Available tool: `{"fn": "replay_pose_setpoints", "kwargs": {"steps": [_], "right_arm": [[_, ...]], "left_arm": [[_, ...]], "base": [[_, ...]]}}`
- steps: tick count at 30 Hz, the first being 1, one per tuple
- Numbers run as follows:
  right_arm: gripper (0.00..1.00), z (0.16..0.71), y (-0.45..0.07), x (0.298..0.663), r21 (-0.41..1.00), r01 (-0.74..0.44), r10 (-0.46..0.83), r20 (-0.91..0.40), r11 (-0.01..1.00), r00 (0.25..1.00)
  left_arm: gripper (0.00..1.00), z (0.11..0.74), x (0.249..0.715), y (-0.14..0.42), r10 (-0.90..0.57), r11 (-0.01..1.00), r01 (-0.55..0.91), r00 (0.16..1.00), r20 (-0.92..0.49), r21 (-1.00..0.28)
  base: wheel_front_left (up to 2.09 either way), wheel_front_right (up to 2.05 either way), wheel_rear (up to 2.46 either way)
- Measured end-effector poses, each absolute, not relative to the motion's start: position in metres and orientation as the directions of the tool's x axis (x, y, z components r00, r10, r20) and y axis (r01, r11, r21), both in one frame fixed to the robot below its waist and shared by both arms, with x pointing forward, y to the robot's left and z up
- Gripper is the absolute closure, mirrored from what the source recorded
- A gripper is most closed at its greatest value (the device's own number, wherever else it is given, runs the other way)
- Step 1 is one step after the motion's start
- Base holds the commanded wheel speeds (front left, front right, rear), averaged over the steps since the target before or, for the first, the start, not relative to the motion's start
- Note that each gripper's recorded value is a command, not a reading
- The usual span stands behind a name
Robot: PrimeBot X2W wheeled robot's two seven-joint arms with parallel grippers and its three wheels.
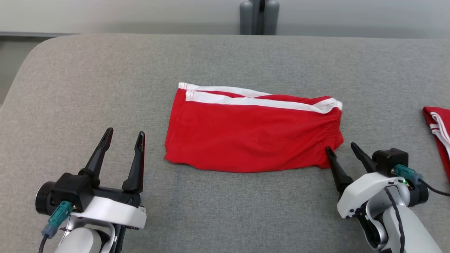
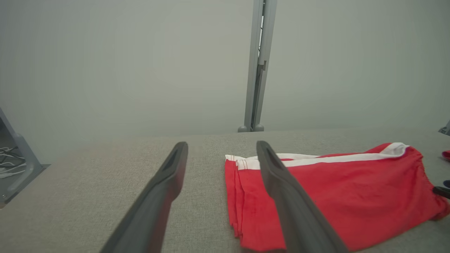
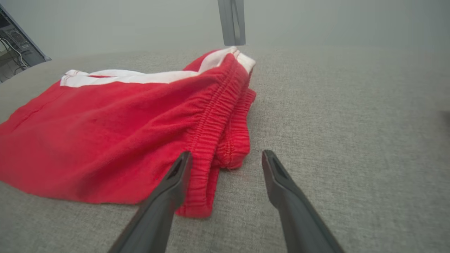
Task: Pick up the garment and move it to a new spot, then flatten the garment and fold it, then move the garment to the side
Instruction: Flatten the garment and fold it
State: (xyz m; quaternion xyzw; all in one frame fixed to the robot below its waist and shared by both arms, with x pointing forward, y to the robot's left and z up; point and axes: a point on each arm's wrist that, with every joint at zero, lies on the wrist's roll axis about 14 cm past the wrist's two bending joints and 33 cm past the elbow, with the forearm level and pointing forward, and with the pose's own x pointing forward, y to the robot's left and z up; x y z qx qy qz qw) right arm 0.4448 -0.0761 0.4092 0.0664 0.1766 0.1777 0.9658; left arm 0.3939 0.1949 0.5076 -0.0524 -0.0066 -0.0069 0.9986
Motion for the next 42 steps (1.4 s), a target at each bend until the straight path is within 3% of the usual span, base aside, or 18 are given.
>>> {"fn": "replay_pose_setpoints", "kwargs": {"steps": [10, 11, 12, 13, 22, 33, 37, 42], "right_arm": [[0.0, 0.379, -0.064, 0.453, 0.257, -0.291, 0.374, -0.39, 0.922, 0.841], [0.47, 0.378, -0.061, 0.454, 0.266, -0.295, 0.383, -0.392, 0.918, 0.836], [0.64, 0.379, -0.058, 0.454, 0.277, -0.296, 0.388, -0.387, 0.914, 0.836], [1.0, 0.378, -0.056, 0.454, 0.287, -0.296, 0.393, -0.387, 0.911, 0.835], [1.0, 0.39, -0.059, 0.456, 0.372, -0.249, 0.371, -0.302, 0.894, 0.878], [1.0, 0.406, -0.156, 0.444, 0.324, -0.077, 0.156, -0.228, 0.943, 0.961], [1.0, 0.441, -0.136, 0.452, 0.316, -0.161, 0.209, -0.123, 0.935, 0.97], [1.0, 0.493, -0.07, 0.458, 0.287, -0.373, 0.388, 0.008, 0.882, 0.922]], "left_arm": [[0.0, 0.495, 0.4, 0.196, -0.016, 0.995, 0.014, 1.0, -0.015, -0.1], [0.0, 0.496, 0.402, 0.195, -0.019, 0.995, 0.018, 1.0, -0.012, -0.1], [0.0, 0.496, 0.403, 0.194, -0.022, 0.995, 0.021, 1.0, -0.009, -0.1], [0.0, 0.495, 0.403, 0.194, -0.025, 0.995, 0.023, 1.0, -0.012, -0.101], [0.0, 0.494, 0.409, 0.187, -0.048, 0.994, 0.046, 0.999, -0.009, -0.101], [0.0, 0.498, 0.418, 0.169, -0.104, 0.989, 0.104, 0.995, 0.011, -0.106], [0.0, 0.501, 0.419, 0.164, -0.122, 0.987, 0.123, 0.992, 0.019, -0.106], [0.0, 0.503, 0.417, 0.16, -0.135, 0.985, 0.136, 0.991, 0.02, -0.108]], "base": [[0.0, 0.0, 0.0], [0.0, 0.0, 0.0], [0.0, 0.0, 0.0], [0.0, 0.0, 0.0], [0.0, 0.0, 0.0], [0.0, 0.0, 0.0], [0.0, 0.0, 0.0], [0.0, 0.0, 0.0]]}}
